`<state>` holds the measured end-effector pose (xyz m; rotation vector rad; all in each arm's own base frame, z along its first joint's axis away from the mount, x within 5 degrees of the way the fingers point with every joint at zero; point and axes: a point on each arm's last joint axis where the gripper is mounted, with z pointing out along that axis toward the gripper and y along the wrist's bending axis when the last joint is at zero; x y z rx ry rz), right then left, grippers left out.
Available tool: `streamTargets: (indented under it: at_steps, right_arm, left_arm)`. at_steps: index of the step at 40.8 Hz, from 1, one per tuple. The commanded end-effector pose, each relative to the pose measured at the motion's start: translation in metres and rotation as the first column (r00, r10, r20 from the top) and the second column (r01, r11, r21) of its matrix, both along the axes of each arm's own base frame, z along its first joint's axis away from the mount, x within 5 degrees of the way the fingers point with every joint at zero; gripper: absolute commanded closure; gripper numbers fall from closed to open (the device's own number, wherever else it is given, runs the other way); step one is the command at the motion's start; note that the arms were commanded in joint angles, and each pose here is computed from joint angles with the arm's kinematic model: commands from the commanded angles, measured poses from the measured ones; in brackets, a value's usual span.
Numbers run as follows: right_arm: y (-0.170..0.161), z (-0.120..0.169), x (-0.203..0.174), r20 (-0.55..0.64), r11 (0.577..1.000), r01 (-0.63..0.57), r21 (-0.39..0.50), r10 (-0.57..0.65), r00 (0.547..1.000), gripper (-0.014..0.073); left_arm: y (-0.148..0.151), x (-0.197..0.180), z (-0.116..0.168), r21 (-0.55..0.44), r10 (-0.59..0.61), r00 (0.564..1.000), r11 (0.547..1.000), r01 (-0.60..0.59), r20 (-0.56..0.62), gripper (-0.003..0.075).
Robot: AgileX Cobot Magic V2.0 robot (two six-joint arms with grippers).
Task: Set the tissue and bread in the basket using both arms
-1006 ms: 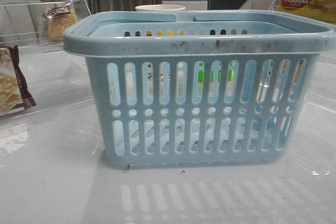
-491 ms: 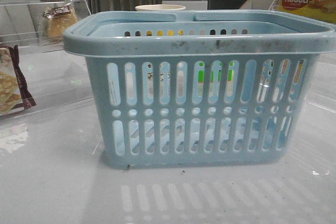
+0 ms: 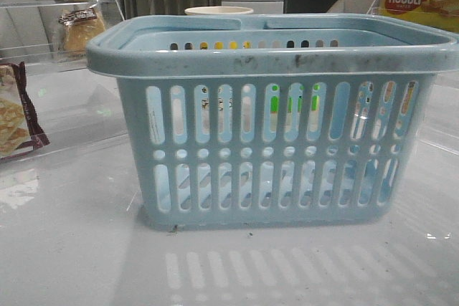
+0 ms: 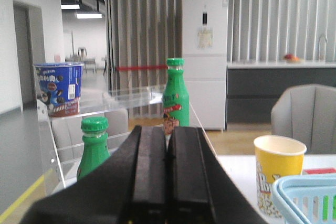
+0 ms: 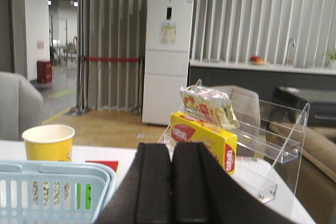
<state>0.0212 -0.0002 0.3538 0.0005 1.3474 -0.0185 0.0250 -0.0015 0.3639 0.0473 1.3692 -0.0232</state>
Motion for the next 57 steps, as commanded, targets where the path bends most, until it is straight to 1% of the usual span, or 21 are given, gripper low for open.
streamTargets:
  at_steps: [1, 4, 8, 14, 18, 22, 31, 33, 34, 35, 36, 37, 40, 41, 43, 44, 46, 50, 52, 55, 57]
  right_arm:
    - [0.0, 0.029, 0.006, -0.023, 1.0, -0.002, -0.005, 0.002, 1.0, 0.0539]
    - [0.0, 0.035, 0.014, -0.122, 1.0, -0.002, -0.003, 0.002, 0.992, 0.0539]
    - [0.0, 0.034, 0.031, -0.27, 1.0, -0.002, -0.002, 0.002, 0.963, 0.0539]
    - [0.0, 0.017, 0.054, -0.464, 1.0, -0.003, 0.001, 0.003, 0.886, 0.0539]
    - [-0.001, 0.006, 0.069, -0.573, 1.0, -0.001, -0.003, -0.001, 0.819, 0.0539]
    - [-0.001, -0.002, 0.082, -0.642, 1.0, -0.001, -0.003, -0.002, 0.767, 0.0539]
    - [-0.001, -0.014, 0.105, -0.72, 1.0, 0.0, -0.006, -0.004, 0.694, 0.0534]
    - [-0.002, -0.017, 0.11, -0.736, 1.0, -0.001, -0.006, -0.004, 0.677, 0.0513]
    - [-0.002, -0.018, 0.112, -0.741, 1.0, -0.001, -0.006, -0.004, 0.671, 0.0493]
    - [-0.002, -0.019, 0.113, -0.746, 1.0, -0.001, -0.006, -0.004, 0.665, 0.0465]
    - [-0.002, -0.02, 0.116, -0.753, 1.0, -0.001, -0.005, -0.004, 0.658, 0.0419]
    - [-0.002, -0.021, 0.117, -0.757, 1.0, -0.001, -0.005, -0.004, 0.653, 0.038]
    - [-0.002, -0.024, 0.122, -0.768, 1.0, -0.001, -0.005, -0.003, 0.64, 0.0219]
    - [-0.002, -0.025, 0.123, -0.771, 1.0, -0.001, -0.005, -0.003, 0.637, 0.0179]
    - [-0.002, -0.026, 0.126, -0.777, 1.0, -0.001, -0.005, -0.003, 0.629, 0.0104]
    - [-0.002, -0.027, 0.127, -0.781, 1.0, -0.001, -0.005, -0.003, 0.625, 0.0081]
    - [-0.002, -0.029, 0.131, -0.787, 1.0, -0.001, -0.011, -0.008, 0.616, 0.005]
    - [-0.003, -0.03, 0.139, -0.782, 1.0, 0.002, -0.021, -0.018, 0.624, 0.0055]
    - [-0.004, -0.028, 0.144, -0.78, 1.0, 0.011, -0.021, -0.023, 0.625, 0.0055]
    - [-0.009, -0.023, 0.154, -0.784, 0.999, 0.035, -0.021, -0.038, 0.619, 0.0055]
    - [-0.013, -0.019, 0.162, -0.786, 0.998, 0.058, -0.021, -0.052, 0.616, 0.0055]
  left_arm:
    - [0.0, 0.006, 0.029, -0.006, -0.004, 1.0, 1.0, 0.004, -0.014, 0.0629]
    - [-0.001, 0.013, 0.036, -0.003, -0.005, 0.996, 1.0, 0.005, -0.09, 0.0629]
    - [-0.001, 0.026, 0.036, 0.002, -0.005, 0.982, 1.0, 0.006, -0.186, 0.0629]
    - [-0.002, 0.042, 0.023, 0.008, -0.004, 0.946, 1.0, 0.007, -0.323, 0.0629]
    - [-0.003, 0.052, 0.011, 0.011, -0.003, 0.915, 1.0, 0.008, -0.403, 0.0629]
    - [-0.003, 0.06, 0.001, 0.013, -0.002, 0.892, 1.0, 0.009, -0.451, 0.0629]
    - [-0.004, 0.072, -0.016, 0.016, 0.0, 0.853, 1.0, 0.01, -0.522, 0.0627]
    - [-0.004, 0.074, -0.019, 0.017, 0.0, 0.846, 1.0, 0.011, -0.533, 0.0603]
    - [-0.004, 0.075, -0.02, 0.017, 0.0, 0.842, 1.0, 0.011, -0.54, 0.0583]
    - [-0.004, 0.076, -0.02, 0.017, 0.0, 0.838, 1.0, 0.011, -0.546, 0.0546]
    - [-0.004, 0.076, -0.021, 0.02, 0.001, 0.835, 1.0, 0.012, -0.55, 0.0511]
    - [-0.004, 0.077, -0.021, 0.02, 0.001, 0.834, 1.0, 0.012, -0.551, 0.0457]
    - [-0.004, 0.077, -0.021, 0.02, 0.001, 0.833, 1.0, 0.012, -0.553, 0.0304]
    - [-0.004, 0.077, -0.021, 0.022, 0.002, 0.833, 1.0, 0.012, -0.553, 0.0251]
    - [-0.004, 0.077, -0.021, 0.023, 0.003, 0.833, 1.0, 0.011, -0.553, 0.0193]
    - [-0.004, 0.077, -0.021, 0.025, 0.005, 0.833, 1.0, 0.011, -0.553, 0.0171]
    - [-0.004, 0.077, -0.021, 0.027, 0.005, 0.833, 1.0, 0.012, -0.553, 0.0164]
    - [-0.004, 0.078, -0.021, 0.037, 0.008, 0.833, 0.999, 0.015, -0.554, 0.018]
    - [-0.005, 0.078, -0.022, 0.021, -0.01, 0.832, 0.999, 0.026, -0.555, 0.0182]
    - [-0.011, 0.079, -0.022, -0.005, -0.065, 0.83, 0.997, 0.074, -0.555, 0.0187]
    - [-0.016, 0.08, -0.022, 0.006, -0.103, 0.823, 0.992, 0.129, -0.559, 0.0195]
